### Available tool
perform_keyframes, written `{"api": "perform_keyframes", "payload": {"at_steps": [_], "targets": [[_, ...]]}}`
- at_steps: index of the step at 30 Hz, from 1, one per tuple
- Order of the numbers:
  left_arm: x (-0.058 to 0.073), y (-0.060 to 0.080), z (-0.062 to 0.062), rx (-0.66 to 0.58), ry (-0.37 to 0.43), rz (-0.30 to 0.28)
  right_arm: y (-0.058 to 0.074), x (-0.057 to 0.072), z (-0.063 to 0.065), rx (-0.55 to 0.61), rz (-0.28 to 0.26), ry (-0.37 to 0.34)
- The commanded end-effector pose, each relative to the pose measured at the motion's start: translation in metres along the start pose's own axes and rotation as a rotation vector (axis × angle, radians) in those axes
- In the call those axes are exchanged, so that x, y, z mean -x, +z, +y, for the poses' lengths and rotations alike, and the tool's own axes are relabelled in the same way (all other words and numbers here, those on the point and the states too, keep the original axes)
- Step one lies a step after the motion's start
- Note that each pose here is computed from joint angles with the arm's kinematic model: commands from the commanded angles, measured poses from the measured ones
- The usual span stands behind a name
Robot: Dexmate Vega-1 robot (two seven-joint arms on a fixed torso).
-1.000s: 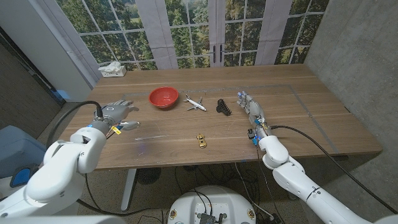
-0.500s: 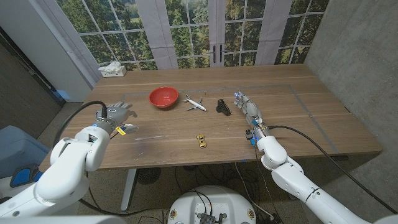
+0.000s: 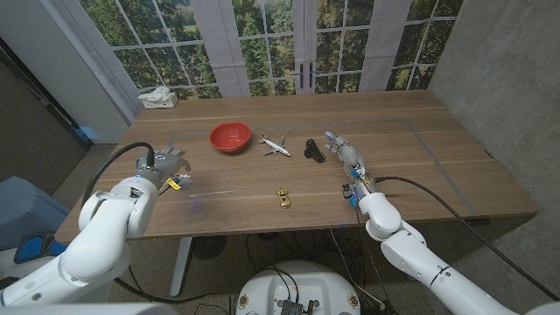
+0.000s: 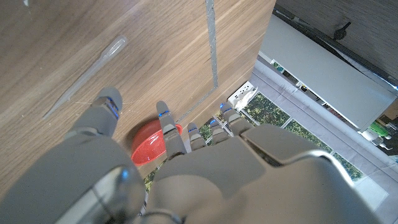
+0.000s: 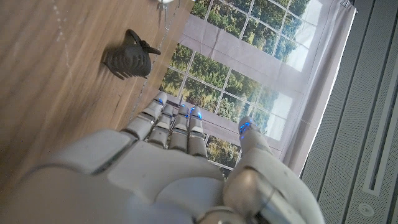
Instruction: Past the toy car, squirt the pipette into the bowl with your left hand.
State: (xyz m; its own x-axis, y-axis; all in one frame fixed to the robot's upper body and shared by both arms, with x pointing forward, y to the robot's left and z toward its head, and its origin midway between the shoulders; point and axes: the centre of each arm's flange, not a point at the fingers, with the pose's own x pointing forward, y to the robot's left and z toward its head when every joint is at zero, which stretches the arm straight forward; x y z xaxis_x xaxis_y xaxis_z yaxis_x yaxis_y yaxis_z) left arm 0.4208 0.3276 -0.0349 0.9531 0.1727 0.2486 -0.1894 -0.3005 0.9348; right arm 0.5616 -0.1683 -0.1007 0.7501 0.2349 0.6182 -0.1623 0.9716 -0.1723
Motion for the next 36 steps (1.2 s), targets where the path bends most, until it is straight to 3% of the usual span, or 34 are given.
{"api": "perform_keyframes", "payload": {"at_steps": [1, 19, 36], "targets": [[0.000, 0.006, -0.005, -0.026, 0.016, 0.008, 0.001, 0.003, 0.013, 0.020, 0.007, 0.026], [-0.002, 0.007, -0.019, -0.026, 0.059, 0.017, 0.006, 0.007, 0.023, 0.062, -0.014, 0.037], [-0.013, 0.002, -0.031, 0.001, 0.029, 0.019, 0.007, 0.000, 0.031, 0.089, 0.000, 0.068]]}}
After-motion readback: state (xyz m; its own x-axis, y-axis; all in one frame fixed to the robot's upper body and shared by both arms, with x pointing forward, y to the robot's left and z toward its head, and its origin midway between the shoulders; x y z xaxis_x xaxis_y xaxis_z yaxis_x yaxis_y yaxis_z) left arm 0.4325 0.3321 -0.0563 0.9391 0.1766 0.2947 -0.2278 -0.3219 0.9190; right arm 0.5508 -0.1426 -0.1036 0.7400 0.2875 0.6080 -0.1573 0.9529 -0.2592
